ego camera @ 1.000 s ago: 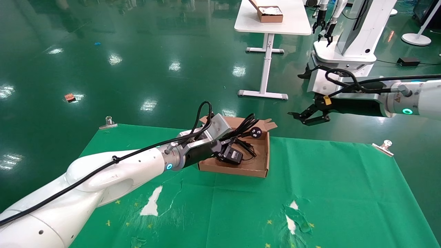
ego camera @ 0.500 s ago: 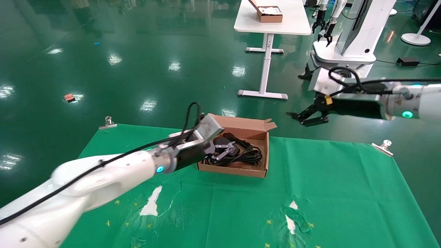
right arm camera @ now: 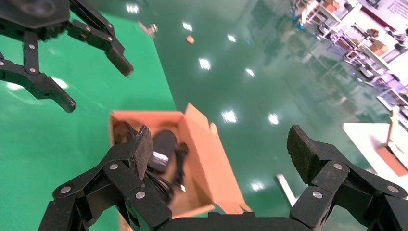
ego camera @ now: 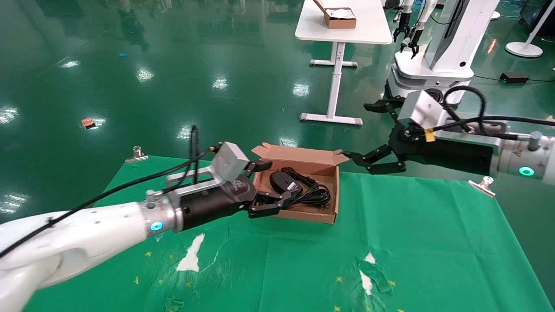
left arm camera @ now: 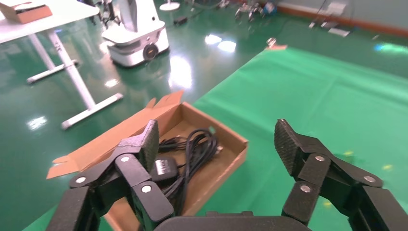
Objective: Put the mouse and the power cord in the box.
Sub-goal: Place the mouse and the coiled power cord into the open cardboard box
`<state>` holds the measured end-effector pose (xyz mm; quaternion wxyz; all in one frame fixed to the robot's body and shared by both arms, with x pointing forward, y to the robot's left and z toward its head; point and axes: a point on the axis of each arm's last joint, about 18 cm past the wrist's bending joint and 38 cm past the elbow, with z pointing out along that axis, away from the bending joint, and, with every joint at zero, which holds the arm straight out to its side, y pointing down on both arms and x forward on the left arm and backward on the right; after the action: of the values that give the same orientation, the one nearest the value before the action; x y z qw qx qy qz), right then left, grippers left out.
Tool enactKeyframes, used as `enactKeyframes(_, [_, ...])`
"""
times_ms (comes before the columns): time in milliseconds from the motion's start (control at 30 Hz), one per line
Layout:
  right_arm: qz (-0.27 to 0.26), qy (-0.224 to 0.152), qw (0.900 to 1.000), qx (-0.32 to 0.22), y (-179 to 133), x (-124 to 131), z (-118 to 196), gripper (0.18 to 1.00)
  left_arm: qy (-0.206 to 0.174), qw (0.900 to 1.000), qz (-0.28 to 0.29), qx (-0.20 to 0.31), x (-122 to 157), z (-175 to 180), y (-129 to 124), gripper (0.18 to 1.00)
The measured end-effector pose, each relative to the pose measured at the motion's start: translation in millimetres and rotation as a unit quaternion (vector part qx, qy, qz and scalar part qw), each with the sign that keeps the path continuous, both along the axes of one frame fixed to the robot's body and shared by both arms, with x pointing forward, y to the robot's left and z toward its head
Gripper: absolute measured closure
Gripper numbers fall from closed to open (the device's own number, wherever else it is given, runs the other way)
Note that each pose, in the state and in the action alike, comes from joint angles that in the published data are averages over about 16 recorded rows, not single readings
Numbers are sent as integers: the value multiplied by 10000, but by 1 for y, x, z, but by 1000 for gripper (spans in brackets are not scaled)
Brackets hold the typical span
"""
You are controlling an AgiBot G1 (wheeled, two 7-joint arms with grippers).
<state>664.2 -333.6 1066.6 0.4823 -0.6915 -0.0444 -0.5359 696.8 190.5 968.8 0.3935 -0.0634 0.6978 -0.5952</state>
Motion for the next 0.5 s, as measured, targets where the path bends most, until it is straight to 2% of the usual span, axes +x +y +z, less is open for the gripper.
enactKeyframes(133, [262,112,9994,208,1,-13,-7,178,44,9996,-242,-166,-17,3,13,336])
enactKeyframes(500, [1005,488,9918,627,7,-56,-26,178,75,9950,-903,-425,-72,12,49,217])
